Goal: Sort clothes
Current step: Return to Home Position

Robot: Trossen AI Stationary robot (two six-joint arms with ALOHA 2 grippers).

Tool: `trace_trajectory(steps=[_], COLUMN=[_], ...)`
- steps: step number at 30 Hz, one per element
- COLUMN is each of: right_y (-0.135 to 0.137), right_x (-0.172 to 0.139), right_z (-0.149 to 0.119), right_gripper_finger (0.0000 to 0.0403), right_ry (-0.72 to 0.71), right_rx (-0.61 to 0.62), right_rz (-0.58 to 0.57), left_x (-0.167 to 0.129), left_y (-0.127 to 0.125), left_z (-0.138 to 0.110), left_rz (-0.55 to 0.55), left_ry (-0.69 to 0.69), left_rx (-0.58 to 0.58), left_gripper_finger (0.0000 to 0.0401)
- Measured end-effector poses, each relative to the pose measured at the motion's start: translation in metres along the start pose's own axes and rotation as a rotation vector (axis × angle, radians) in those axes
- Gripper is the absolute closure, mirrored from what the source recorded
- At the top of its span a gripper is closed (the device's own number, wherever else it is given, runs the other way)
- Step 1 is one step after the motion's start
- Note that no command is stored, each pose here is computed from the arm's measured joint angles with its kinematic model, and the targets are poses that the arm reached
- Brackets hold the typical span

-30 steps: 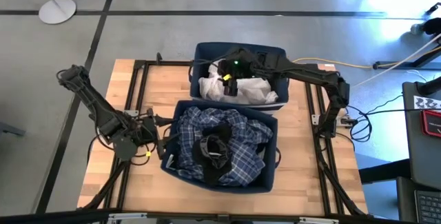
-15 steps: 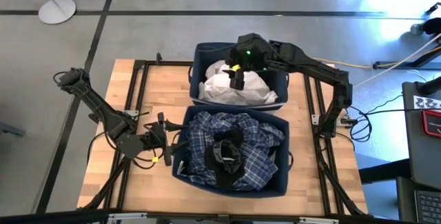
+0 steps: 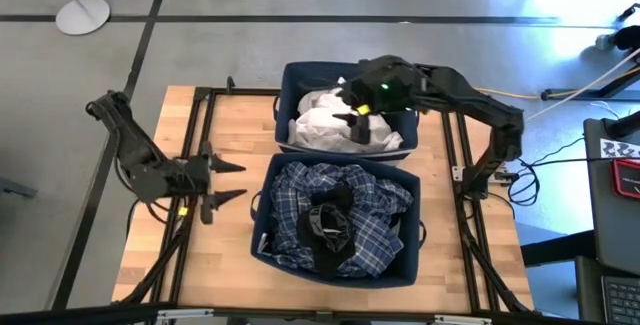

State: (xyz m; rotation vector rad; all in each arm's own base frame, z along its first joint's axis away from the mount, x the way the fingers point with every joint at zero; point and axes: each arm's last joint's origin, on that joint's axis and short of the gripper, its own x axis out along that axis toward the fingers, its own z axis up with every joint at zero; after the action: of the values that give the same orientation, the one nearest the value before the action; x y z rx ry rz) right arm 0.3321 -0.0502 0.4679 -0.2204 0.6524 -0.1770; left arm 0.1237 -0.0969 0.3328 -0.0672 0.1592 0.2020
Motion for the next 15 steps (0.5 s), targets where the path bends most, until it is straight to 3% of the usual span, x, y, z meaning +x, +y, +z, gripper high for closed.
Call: trace_trajectory(steps=[8,15], right_y=[0.012,0.02], right_x=[-0.067,-0.072], right_z=[-0.018,-0.059], right_gripper_finger=[0.0166,0.0178], right_ry=[0.011,-0.053], right_rx=[0.076,0.127], right_rz=[0.13,0.138], left_x=[0.0,0.014], left_y=[0.017,0.022], left_z=[-0.004,-0.019], left_rz=[0.016,0.038], left_ry=[0.031,0.066], left_rx=[0.048,0.048], left_gripper_finger=[0.0152,0.018])
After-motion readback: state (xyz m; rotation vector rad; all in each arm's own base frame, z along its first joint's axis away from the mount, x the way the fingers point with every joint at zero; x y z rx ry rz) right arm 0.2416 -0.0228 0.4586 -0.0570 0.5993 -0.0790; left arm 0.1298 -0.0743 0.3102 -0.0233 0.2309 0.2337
